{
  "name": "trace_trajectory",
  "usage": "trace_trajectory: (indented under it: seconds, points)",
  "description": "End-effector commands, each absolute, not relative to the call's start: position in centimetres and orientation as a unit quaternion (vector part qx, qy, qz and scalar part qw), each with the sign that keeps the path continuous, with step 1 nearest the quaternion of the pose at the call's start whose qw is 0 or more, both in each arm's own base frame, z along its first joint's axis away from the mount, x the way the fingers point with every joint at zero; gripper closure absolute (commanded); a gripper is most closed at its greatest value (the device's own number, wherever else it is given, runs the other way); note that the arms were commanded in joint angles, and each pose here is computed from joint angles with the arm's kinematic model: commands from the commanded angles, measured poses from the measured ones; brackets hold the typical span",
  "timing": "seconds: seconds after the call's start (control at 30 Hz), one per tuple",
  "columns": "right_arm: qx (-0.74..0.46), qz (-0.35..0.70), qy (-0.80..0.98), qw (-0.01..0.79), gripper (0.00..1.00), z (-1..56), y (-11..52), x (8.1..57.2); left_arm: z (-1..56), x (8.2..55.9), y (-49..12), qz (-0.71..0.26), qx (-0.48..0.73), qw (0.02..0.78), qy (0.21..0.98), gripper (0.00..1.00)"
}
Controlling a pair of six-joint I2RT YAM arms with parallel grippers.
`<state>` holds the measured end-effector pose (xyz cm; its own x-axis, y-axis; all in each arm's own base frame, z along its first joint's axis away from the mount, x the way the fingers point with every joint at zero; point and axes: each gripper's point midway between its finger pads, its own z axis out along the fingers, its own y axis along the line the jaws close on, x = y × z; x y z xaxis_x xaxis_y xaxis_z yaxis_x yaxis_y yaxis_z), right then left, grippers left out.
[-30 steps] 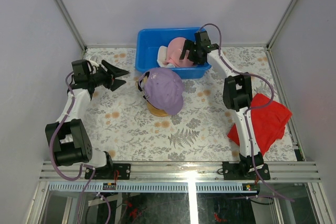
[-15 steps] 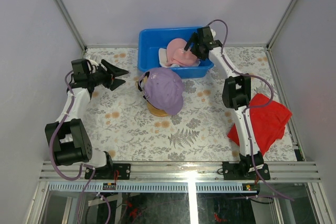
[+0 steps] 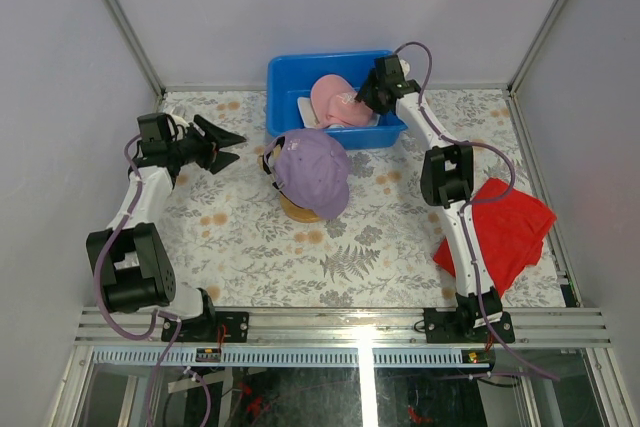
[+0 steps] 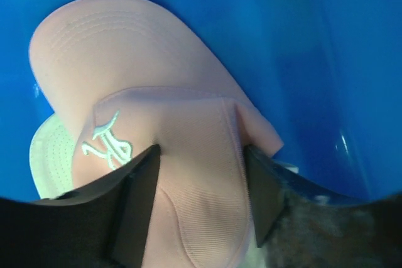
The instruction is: Stack the hats
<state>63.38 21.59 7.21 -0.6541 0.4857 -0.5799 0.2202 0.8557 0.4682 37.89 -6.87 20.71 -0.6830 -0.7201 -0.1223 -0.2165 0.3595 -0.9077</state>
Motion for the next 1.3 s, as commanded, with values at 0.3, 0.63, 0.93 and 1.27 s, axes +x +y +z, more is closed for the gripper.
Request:
trace_trajectory:
  seconds: [0.3, 0.63, 0.93, 1.27]
  points:
    - [0.189, 0.211, 0.872, 0.400, 1.00, 11.4, 21.3, 64.3, 24.9, 39.9, -5.3, -0.461, -0.294, 0.327, 0.771, 0.44]
    - [0.175, 0.324, 0.792, 0.487, 1.00, 26.5, 22.2, 63.9, 32.2, 40.4, -3.6, -0.429, -0.294, 0.425, 0.741, 0.44]
    - [0.207, 0.407, 0.724, 0.517, 1.00, 36.1, 20.1, 61.7, 36.4, 39.7, -5.6, -0.450, -0.259, 0.451, 0.726, 0.43]
    - [0.224, 0.463, 0.666, 0.540, 1.00, 43.0, 19.4, 58.0, 42.8, 38.5, -13.4, -0.520, -0.246, 0.434, 0.694, 0.40]
